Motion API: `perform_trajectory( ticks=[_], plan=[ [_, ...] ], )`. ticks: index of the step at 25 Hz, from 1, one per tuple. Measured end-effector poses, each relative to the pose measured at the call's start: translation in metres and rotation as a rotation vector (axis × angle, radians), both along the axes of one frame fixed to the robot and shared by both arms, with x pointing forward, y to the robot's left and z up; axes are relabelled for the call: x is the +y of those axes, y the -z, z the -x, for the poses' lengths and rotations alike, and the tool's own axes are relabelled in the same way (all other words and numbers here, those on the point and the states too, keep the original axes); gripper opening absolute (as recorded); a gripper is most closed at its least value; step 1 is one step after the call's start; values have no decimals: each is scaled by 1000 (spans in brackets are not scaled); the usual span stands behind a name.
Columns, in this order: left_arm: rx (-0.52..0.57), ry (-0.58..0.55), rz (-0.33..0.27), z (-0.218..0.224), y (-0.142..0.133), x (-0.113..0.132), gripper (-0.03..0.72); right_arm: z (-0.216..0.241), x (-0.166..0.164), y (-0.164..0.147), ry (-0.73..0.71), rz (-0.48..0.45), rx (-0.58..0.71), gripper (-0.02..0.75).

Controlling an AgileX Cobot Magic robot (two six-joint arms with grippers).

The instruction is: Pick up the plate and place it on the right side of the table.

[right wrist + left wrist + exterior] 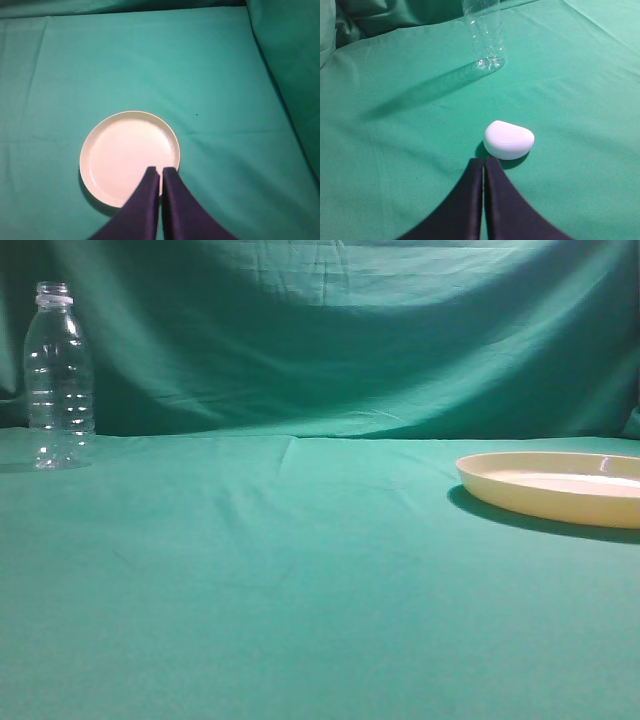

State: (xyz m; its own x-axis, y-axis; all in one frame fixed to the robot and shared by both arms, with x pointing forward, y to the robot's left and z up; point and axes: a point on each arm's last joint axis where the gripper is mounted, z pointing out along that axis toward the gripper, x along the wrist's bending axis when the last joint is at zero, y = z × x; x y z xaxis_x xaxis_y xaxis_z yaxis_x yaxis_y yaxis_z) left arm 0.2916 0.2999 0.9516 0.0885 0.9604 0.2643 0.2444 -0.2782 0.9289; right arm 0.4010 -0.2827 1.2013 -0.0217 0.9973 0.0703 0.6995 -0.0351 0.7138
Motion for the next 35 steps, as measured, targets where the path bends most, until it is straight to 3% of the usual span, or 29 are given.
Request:
perform_trajectory(
  ticks=[11,18,27,35],
  plan=[
    [0,0,0,0,0,0,0,118,-9,24,-50,-19,-264,0],
    [0,0,0,0,0,0,0,163,-9,37,-75,-71,-378,0],
    [0,0,0,0,0,0,0,142,-11,62,-57,-24,-437,0],
    [0,0,0,0,0,0,0,121,-13,153,-37,24,-591,0]
  ],
)
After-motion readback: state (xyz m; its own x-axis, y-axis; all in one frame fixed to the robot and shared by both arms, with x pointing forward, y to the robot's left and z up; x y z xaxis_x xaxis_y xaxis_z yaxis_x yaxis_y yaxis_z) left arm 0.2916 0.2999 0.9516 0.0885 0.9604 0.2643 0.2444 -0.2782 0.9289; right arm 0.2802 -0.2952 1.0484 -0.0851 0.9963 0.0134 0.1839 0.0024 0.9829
